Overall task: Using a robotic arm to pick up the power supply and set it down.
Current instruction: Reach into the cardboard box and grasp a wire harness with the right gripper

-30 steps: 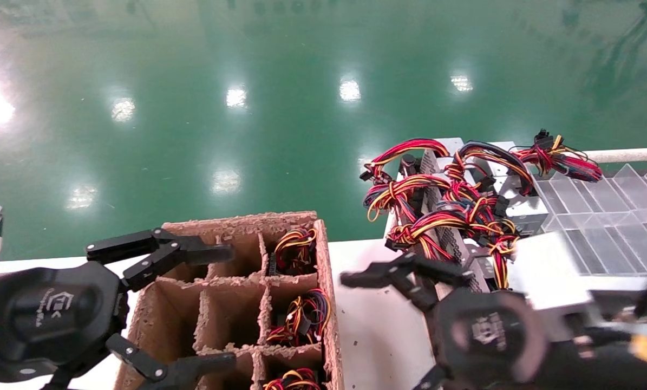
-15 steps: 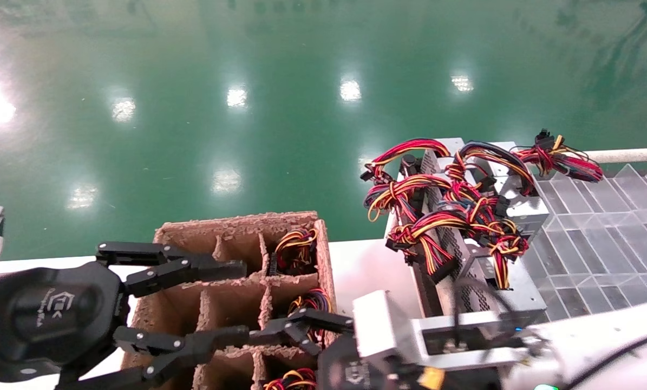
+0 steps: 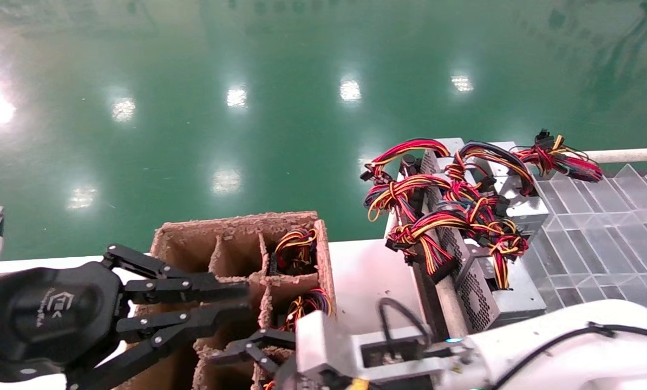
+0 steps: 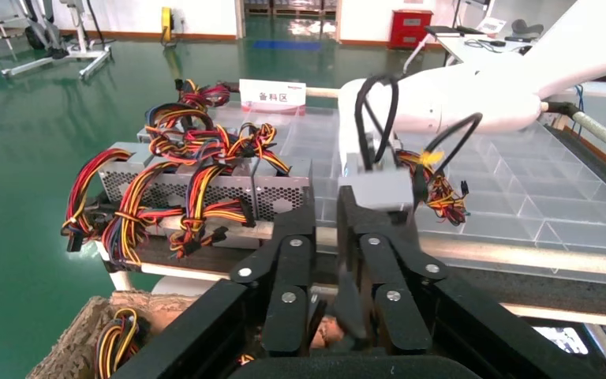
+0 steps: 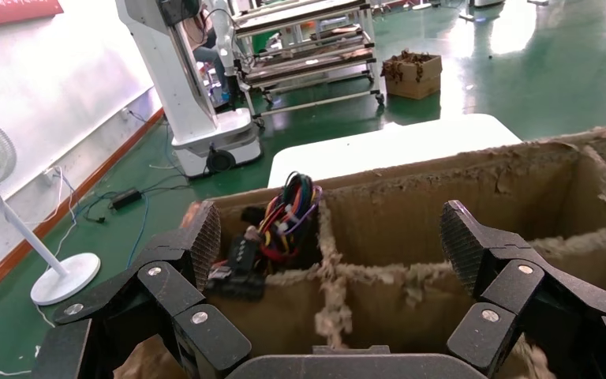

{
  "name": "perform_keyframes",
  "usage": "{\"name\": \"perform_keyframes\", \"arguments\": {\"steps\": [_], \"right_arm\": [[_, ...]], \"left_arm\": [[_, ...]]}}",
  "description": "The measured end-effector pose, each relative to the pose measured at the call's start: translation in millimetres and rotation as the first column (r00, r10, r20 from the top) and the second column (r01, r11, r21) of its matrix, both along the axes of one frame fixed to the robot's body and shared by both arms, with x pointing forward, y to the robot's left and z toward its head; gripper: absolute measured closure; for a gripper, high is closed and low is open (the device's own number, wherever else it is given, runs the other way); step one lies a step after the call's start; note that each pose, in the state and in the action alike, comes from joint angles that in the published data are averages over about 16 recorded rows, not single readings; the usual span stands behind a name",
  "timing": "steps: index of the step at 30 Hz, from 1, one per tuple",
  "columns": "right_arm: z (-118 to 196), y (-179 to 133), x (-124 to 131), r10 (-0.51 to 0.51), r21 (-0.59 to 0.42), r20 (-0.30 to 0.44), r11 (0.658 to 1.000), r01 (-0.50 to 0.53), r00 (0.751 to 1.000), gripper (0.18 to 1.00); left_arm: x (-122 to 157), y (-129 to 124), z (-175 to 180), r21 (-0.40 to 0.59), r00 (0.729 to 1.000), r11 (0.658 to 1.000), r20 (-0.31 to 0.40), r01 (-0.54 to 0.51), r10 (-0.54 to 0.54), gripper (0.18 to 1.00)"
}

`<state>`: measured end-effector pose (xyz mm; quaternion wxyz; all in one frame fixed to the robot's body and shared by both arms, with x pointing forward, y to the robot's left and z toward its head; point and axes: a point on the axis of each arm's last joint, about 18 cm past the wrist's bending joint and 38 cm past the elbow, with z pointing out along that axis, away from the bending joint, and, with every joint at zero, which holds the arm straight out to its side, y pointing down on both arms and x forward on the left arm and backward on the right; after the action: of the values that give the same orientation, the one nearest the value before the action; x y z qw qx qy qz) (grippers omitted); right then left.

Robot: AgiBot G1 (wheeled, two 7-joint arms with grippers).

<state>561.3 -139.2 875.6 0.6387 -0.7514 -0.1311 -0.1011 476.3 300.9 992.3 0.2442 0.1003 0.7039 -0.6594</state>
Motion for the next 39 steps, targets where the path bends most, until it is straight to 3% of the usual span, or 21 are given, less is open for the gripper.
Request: {"name": "perform_keyframes", "arguments": {"steps": [8,15,39], "right_arm": [[-7.8,30.4,12.4,0.031,-0.011,-0.014,0.999,-0.031,0.999,0.178],[-14.9,52.9,19.1,0.068,-0.036,-0.026,0.997,-0.069,0.997,0.178],[-33.8,90.8,13.1,0.158,-0.138,-0.019,0.978,-0.159,0.987,0.197]], "left_arm": [[0.0,0.0,0.0,0.000,1.000,1.000,0.000,0.000,0.000,0.951],[0.0,0.0,0.0,0.000,1.000,1.000,0.000,0.000,0.000,0.985],[0.0,0.0,0.0,0.000,1.000,1.000,0.000,0.000,0.000,0.993]]}}
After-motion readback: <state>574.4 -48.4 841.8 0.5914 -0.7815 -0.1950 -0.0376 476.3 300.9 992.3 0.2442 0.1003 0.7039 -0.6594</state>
